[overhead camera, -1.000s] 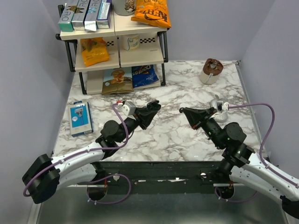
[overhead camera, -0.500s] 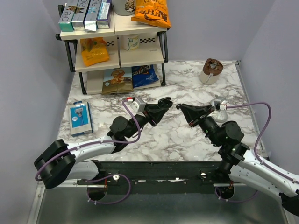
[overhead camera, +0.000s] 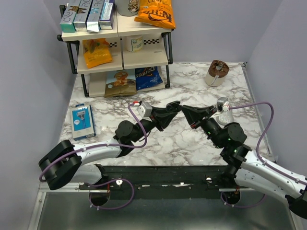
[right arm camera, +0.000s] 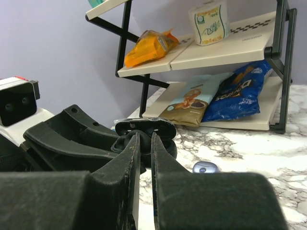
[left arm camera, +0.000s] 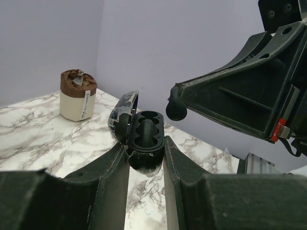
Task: Insert the wireless bluetooth earbuds into the charging case
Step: Place the earbud in the charging case.
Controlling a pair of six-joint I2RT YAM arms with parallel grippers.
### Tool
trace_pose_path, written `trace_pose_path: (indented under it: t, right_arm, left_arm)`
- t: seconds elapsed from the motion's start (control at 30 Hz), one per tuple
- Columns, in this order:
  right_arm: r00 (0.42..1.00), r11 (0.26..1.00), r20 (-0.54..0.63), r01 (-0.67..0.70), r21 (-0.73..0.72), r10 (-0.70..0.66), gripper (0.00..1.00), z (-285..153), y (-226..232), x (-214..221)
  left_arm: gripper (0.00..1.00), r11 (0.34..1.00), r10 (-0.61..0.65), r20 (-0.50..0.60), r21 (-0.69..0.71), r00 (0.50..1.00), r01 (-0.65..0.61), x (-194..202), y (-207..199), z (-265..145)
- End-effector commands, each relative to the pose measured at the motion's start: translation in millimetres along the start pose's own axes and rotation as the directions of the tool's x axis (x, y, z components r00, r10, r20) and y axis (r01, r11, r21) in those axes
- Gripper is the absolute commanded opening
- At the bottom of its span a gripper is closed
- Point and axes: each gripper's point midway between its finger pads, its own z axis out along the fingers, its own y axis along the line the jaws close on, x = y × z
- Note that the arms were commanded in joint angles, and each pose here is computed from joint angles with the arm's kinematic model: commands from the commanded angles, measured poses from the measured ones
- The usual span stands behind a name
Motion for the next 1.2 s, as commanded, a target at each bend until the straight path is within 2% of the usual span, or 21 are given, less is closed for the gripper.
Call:
trace_pose_path:
  t: [0.0,0.57,0.87,1.17]
  right_arm:
    - [0.999,1.0,0.053,-0.008,-0.018,0.009,0.01,4.0,6.2,-13.0]
    - [0.999,0.999,0.01,0.035,0.015,-0.035,0.01,4.7,-5.6,8.7]
    - [0.998,0.998,-0.028,0.056,0.02,-0.055,0.01,-4.3,-10.3,17.9]
    - [0.99,0.991,-0.073,0.114,-0.066,-0.119,0.01,-12.8,0.1,25.0]
  left_arm:
    - [0.0,0.998,0.003,0.083,0.067,0.997,-0.008,-22.6,-16.3,7.0]
    - [0.0,0.991,-0.052,0.148,0.128,0.988,0.033,-40.1,-32.4,8.6]
    - [0.0,0.993,-0.057,0.181,0.115,0.982,0.037,-49.2,-30.8,8.9]
    - [0.0,0.993,-0.044,0.196,0.112,0.98,0.022,-53.3,-30.4,11.3]
